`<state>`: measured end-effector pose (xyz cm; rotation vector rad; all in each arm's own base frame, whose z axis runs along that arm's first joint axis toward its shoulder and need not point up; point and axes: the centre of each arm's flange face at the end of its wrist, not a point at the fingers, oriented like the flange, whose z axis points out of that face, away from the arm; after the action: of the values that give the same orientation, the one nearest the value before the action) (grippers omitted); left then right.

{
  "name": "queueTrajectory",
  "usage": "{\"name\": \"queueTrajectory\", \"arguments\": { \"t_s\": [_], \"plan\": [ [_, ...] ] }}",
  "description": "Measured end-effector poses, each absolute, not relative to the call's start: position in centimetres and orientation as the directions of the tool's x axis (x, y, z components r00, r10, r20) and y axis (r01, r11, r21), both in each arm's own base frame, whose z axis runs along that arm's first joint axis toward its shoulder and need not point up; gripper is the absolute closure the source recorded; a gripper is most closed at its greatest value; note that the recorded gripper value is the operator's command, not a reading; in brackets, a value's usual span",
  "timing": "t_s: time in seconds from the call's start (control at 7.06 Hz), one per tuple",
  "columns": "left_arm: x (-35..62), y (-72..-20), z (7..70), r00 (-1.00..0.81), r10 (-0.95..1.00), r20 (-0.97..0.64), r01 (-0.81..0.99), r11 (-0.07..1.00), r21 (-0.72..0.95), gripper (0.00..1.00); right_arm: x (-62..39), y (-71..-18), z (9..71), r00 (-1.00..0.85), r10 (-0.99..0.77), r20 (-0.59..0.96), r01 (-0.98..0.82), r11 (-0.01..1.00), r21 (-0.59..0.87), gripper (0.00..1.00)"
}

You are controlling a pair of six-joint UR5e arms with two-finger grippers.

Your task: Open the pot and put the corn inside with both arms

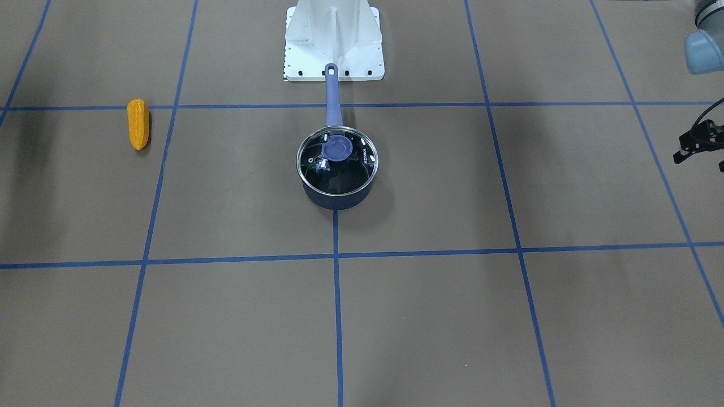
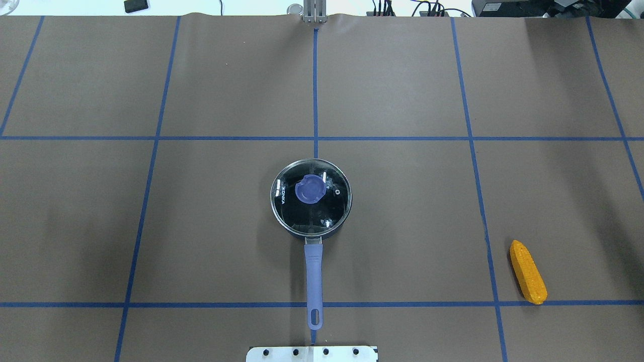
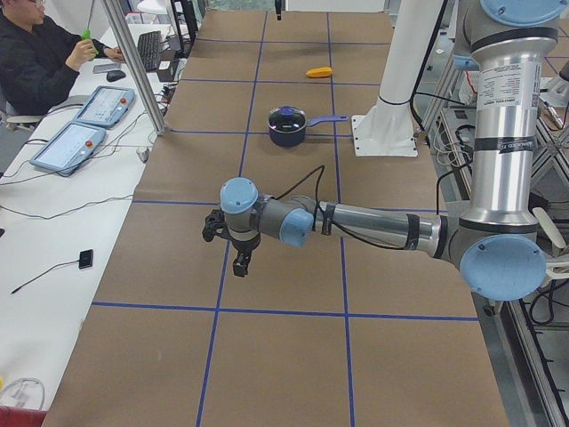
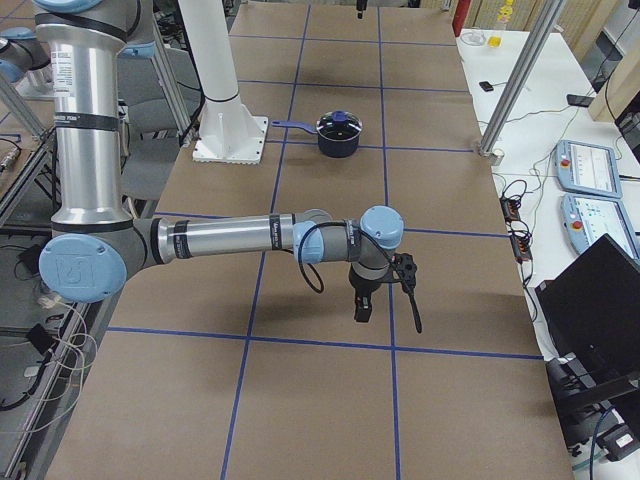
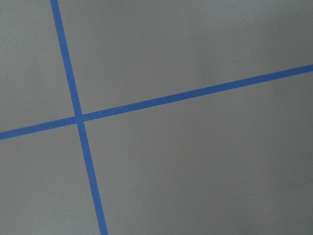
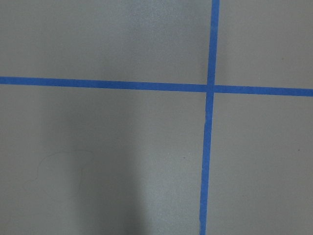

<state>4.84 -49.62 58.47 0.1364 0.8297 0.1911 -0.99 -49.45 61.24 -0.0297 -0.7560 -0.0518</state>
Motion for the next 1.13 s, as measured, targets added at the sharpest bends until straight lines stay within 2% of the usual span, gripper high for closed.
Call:
{"name": "queueTrajectory", "arguments": {
  "t_s": [0.71, 1.13],
  "plan": [
    [5.2, -50.5, 57.2, 0.657, 0.229, -0.718, -0.109, 0.972, 0.21, 0.01, -3.8, -51.1, 58.5, 0.72, -0.053, 0.692, 0.067, 0.998, 0.007, 0.0],
    [6.3, -51.9, 55.1, 0.653, 0.214, -0.726, -0.087, 0.974, 0.209, 0.01, -9.4, -50.7, 50.7, 0.67, -0.165, 0.724, 0.122, 0.986, 0.113, 0.0]
  ]
}}
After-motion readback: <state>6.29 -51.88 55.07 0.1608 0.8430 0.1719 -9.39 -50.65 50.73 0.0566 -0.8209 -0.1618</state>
